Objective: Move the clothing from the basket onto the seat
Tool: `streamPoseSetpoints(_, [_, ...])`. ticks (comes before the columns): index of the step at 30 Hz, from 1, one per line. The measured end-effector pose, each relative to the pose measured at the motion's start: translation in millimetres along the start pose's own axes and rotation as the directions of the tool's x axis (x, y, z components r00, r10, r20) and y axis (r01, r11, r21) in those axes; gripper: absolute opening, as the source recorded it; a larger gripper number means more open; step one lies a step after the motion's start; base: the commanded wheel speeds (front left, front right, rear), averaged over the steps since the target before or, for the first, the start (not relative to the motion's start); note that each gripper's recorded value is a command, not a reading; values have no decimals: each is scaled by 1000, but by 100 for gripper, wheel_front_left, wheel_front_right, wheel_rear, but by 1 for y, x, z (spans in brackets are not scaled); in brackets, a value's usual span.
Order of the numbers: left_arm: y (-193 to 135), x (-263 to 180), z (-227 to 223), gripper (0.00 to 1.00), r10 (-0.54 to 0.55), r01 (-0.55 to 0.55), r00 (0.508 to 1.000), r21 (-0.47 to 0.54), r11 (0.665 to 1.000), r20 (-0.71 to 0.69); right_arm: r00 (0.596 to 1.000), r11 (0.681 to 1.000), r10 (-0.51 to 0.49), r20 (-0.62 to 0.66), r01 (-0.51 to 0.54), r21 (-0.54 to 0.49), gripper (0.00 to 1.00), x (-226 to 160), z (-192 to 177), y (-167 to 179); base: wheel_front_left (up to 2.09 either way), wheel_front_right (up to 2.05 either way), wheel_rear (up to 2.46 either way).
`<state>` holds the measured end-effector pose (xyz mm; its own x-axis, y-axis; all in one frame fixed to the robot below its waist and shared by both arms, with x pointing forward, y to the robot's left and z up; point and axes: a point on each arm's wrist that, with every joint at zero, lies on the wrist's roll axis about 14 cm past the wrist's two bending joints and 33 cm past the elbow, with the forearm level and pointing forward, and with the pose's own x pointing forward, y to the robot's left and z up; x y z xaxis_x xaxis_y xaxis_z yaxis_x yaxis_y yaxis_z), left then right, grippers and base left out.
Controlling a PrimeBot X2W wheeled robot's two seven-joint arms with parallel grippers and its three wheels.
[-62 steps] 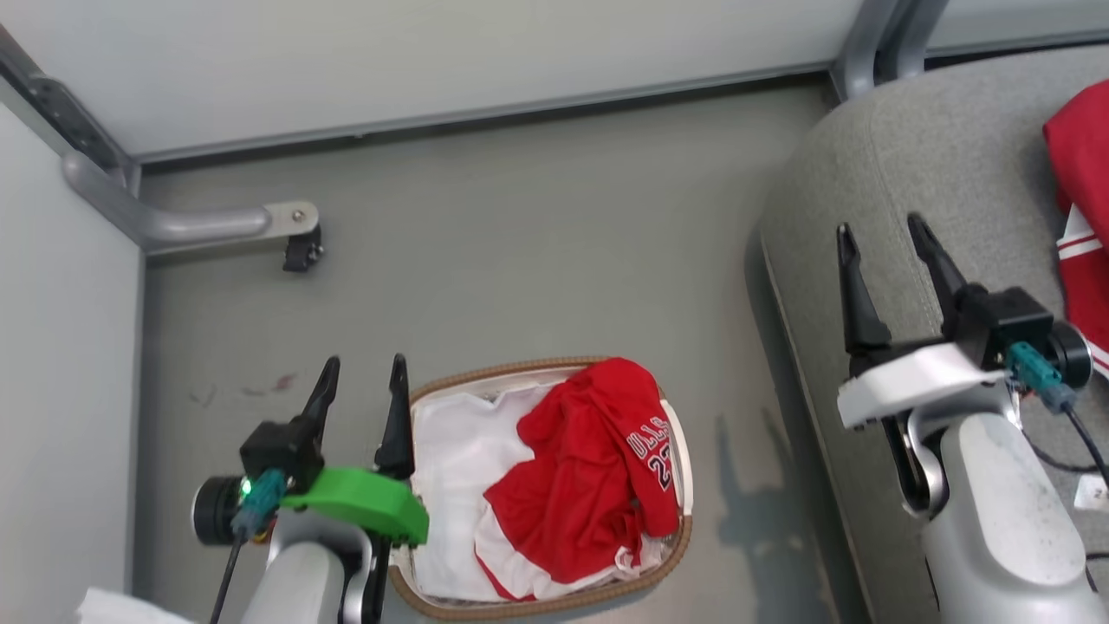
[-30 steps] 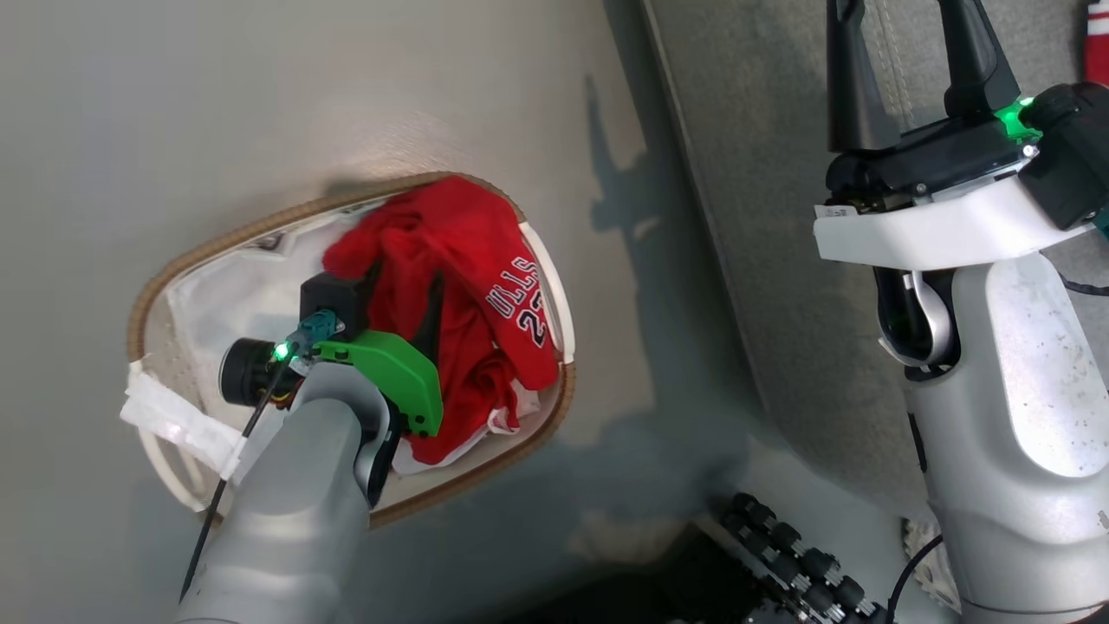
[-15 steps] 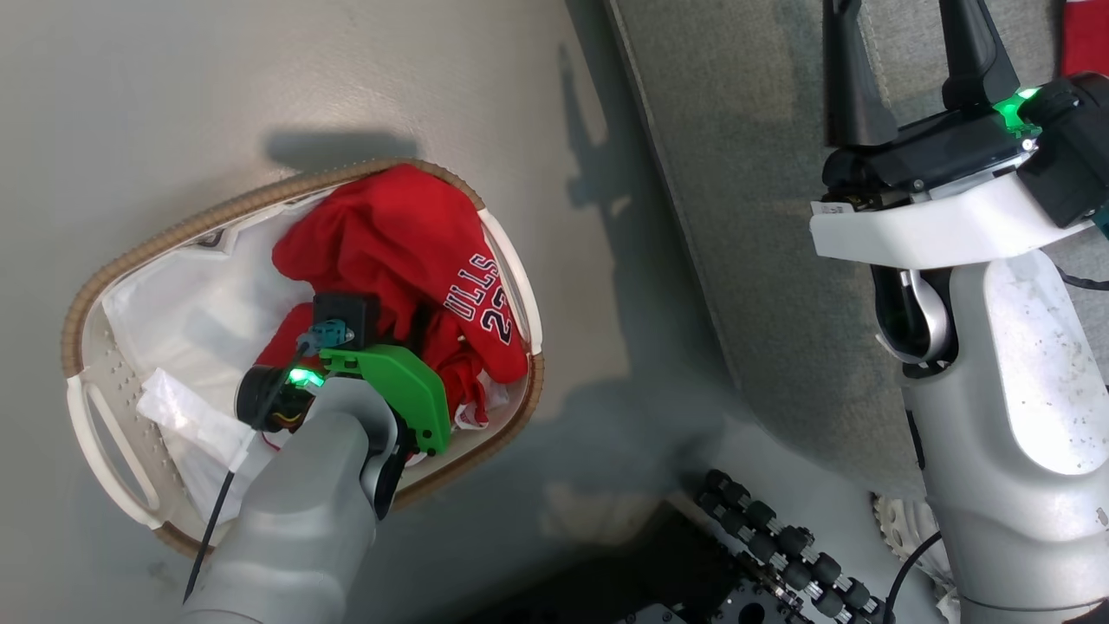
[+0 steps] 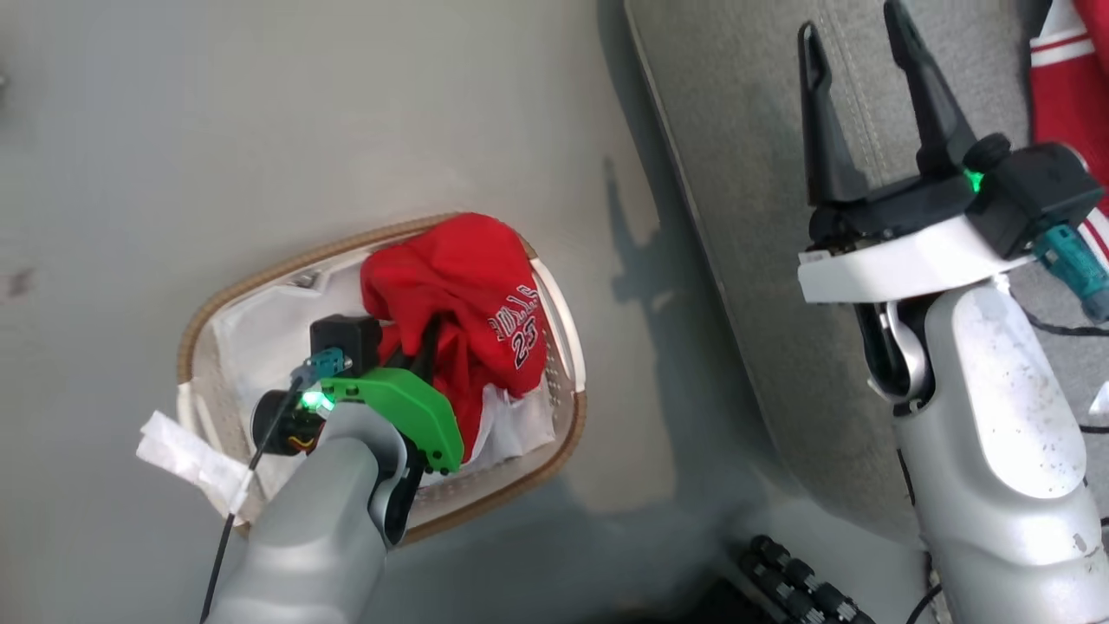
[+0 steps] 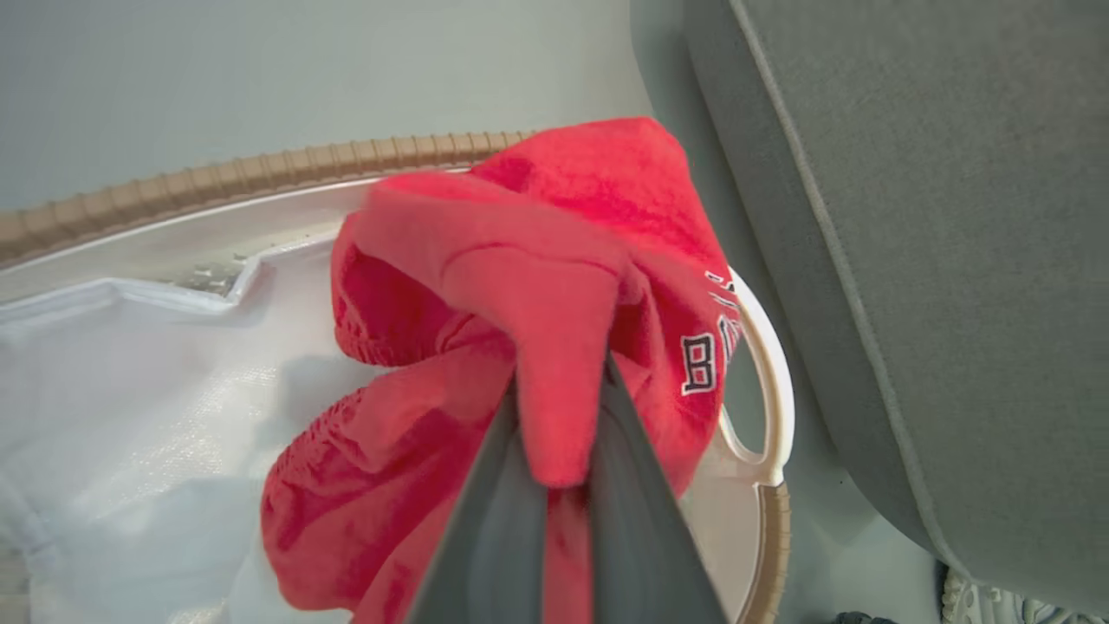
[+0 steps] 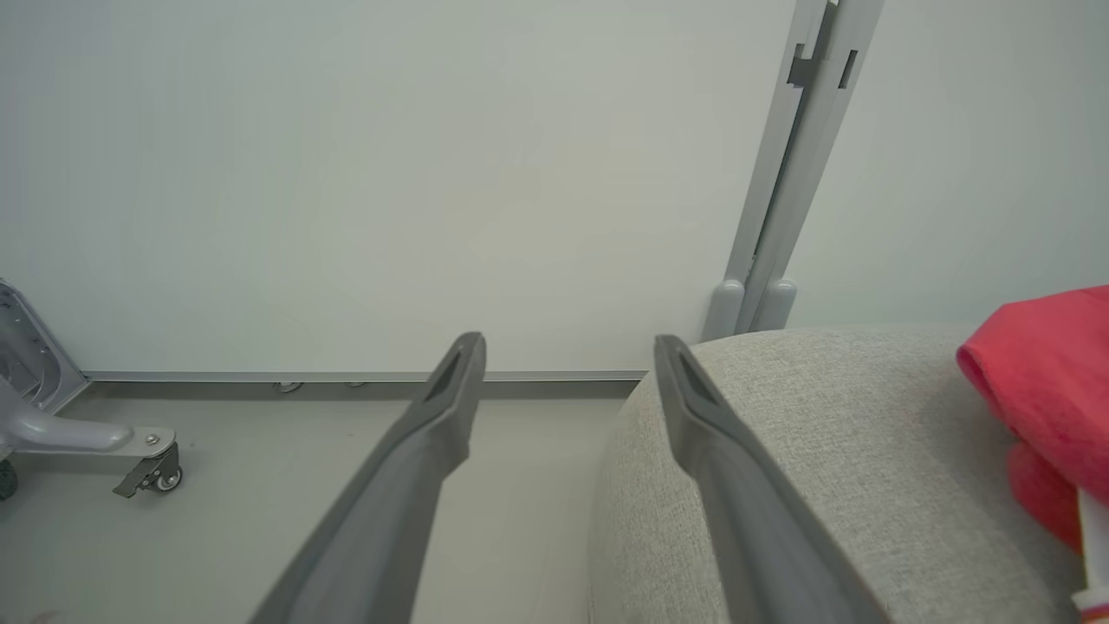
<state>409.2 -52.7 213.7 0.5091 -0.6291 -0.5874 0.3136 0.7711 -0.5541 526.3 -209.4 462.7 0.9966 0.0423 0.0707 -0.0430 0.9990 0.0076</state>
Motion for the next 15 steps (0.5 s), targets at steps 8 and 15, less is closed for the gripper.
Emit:
streamPoseSetpoints(8, [-9,-47,50,0,23,-32,981,42,999,192,1000,999,21,4,-21,30,100,-18,15,17,0,0,0])
streamPoseSetpoints(15, [-28,-97,101,0,11,-51,920,92,994,392,999,998,32,16,-33,59,100,-39,31,28,0,0,0])
